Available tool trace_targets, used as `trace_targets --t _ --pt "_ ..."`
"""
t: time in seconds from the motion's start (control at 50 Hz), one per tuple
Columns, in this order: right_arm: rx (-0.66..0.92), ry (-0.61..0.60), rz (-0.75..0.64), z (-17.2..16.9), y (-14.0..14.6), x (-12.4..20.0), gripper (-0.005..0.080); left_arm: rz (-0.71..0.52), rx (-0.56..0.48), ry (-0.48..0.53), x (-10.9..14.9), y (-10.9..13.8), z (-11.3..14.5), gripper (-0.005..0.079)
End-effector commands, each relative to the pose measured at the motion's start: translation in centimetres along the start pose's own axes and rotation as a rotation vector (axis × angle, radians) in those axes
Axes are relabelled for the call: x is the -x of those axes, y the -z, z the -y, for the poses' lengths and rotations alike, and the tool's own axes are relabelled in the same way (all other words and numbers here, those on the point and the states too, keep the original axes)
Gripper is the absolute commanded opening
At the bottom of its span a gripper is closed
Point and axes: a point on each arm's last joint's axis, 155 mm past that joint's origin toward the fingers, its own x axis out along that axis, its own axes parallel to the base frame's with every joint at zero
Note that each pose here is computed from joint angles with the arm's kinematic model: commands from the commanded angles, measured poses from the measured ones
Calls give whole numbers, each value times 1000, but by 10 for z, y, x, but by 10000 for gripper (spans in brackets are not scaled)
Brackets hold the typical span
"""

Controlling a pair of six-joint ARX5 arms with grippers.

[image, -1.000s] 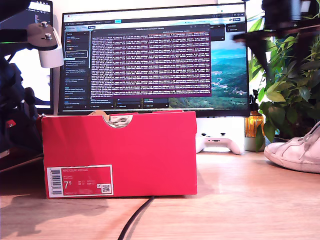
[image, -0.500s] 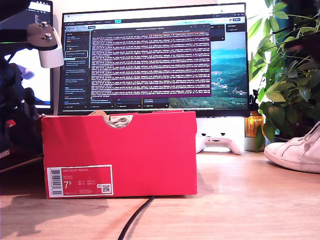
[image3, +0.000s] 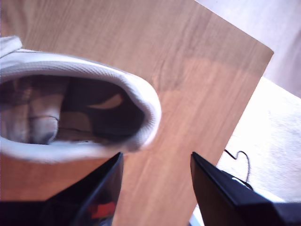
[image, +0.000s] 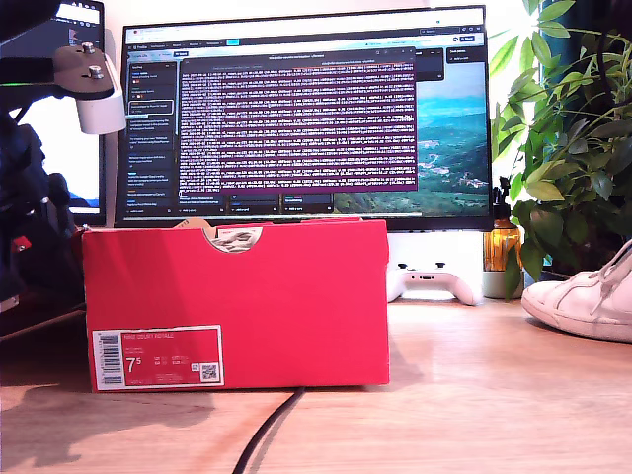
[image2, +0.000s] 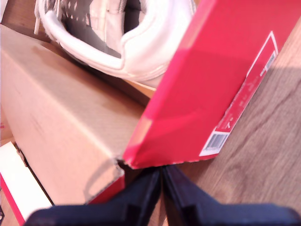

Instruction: Pack the white shoes by picking the first shoe and placing it inside the red shoebox, left side, then picking and rotating the second shoe and placing it in the shoebox

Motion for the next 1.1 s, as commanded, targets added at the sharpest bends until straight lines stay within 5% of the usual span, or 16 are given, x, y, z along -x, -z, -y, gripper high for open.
trace_targets --t 0.0,0.62,0.72,0.84,1.08 --pt "-15 4 4 5 -1 -6 417 8 1 -2 -1 -2 0 -21" --pt "-87 -42 -51 6 11 -68 405 8 1 -2 -1 -2 0 -21" --pt "-97 -41 -57 9 17 -79 294 8 1 -2 -1 -2 0 -21" --pt "-123 -29 -64 12 19 -82 -20 8 1 -2 -1 -2 0 -21" --pt "54 -92 -7 -4 -1 -69 -13 8 1 -2 -1 -2 0 -21"
